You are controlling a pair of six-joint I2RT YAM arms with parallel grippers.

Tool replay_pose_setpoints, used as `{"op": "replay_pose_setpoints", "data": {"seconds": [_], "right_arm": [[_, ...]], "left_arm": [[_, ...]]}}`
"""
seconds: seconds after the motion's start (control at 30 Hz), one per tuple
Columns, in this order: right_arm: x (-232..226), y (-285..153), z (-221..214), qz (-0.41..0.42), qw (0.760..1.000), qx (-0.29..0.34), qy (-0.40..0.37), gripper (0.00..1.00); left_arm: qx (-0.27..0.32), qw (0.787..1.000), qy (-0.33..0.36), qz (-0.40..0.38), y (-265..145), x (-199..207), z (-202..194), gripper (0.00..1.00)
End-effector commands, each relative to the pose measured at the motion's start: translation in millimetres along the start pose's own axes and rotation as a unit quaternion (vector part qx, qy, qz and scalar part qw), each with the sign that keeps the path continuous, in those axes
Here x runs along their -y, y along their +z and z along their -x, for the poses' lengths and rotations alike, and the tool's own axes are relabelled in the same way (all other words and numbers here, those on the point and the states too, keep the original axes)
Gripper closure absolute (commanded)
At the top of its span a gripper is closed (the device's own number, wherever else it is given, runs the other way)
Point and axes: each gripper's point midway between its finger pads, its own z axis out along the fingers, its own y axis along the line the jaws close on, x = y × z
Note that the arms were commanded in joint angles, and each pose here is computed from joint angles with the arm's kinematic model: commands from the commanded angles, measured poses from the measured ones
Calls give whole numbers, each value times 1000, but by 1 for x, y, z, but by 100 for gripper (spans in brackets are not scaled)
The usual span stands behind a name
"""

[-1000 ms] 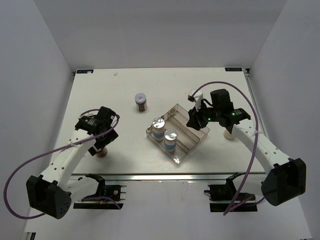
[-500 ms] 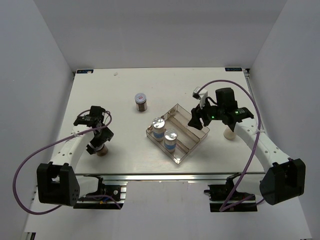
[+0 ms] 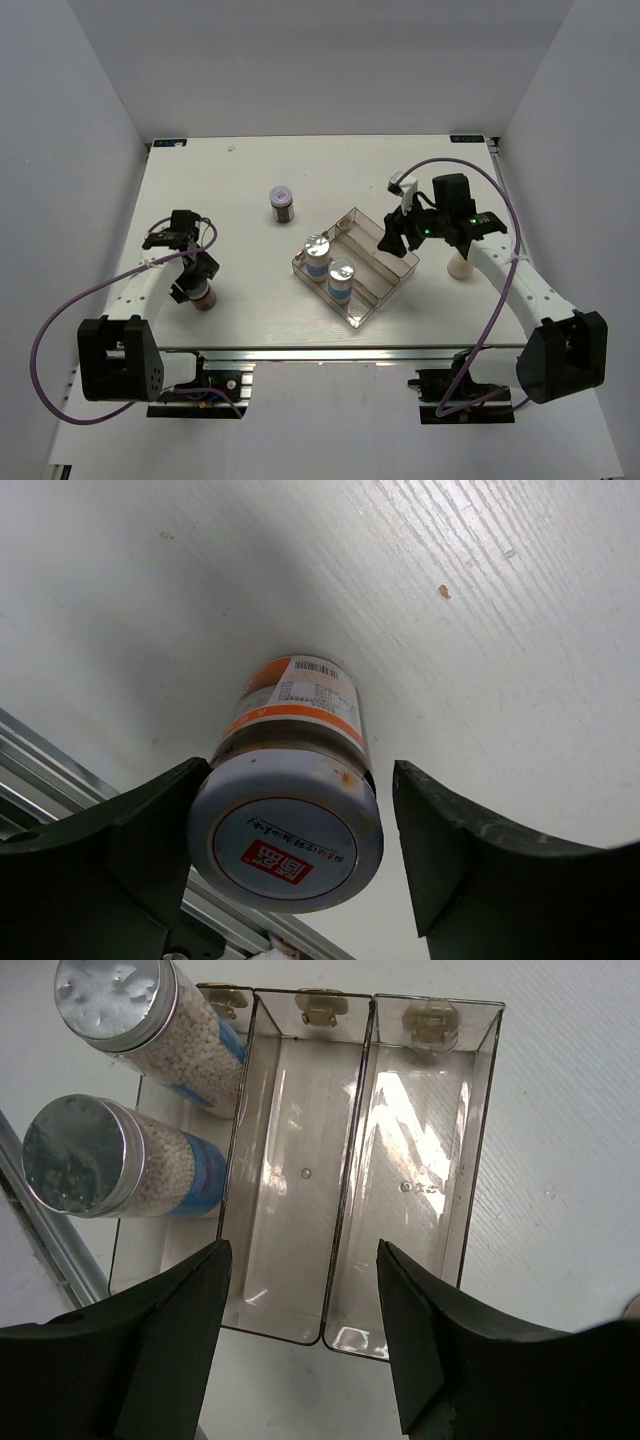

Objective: Organize the condiment bottles

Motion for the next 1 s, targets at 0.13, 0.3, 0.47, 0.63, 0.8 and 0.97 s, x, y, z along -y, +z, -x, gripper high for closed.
{"op": "replay_pose_setpoints", "data": {"seconds": [0.13, 0.3, 0.47, 0.63, 0.8, 0.97], "right_arm": [[8, -7, 25, -8, 999, 28, -13, 34], [7, -8, 26, -7, 999, 31, -13, 34], [7, -8, 27, -7, 999, 35, -14, 35], [5, -7, 29, 0, 999, 42, -11, 35], [5, -6, 31, 1, 999, 46, -10, 35], [6, -7, 34, -5, 999, 52, -12, 35]], "left_arm": [[-1, 1000, 3, -28, 0, 9, 0, 37], [7, 998, 11, -59, -14, 20, 9, 73], [17, 989, 23, -146, -55, 51, 29, 100], [34, 975, 48, -215, -105, 90, 52, 100], [29, 961, 85, -262, -141, 130, 57, 100], [53, 935, 143, -321, -197, 190, 54, 100]]}}
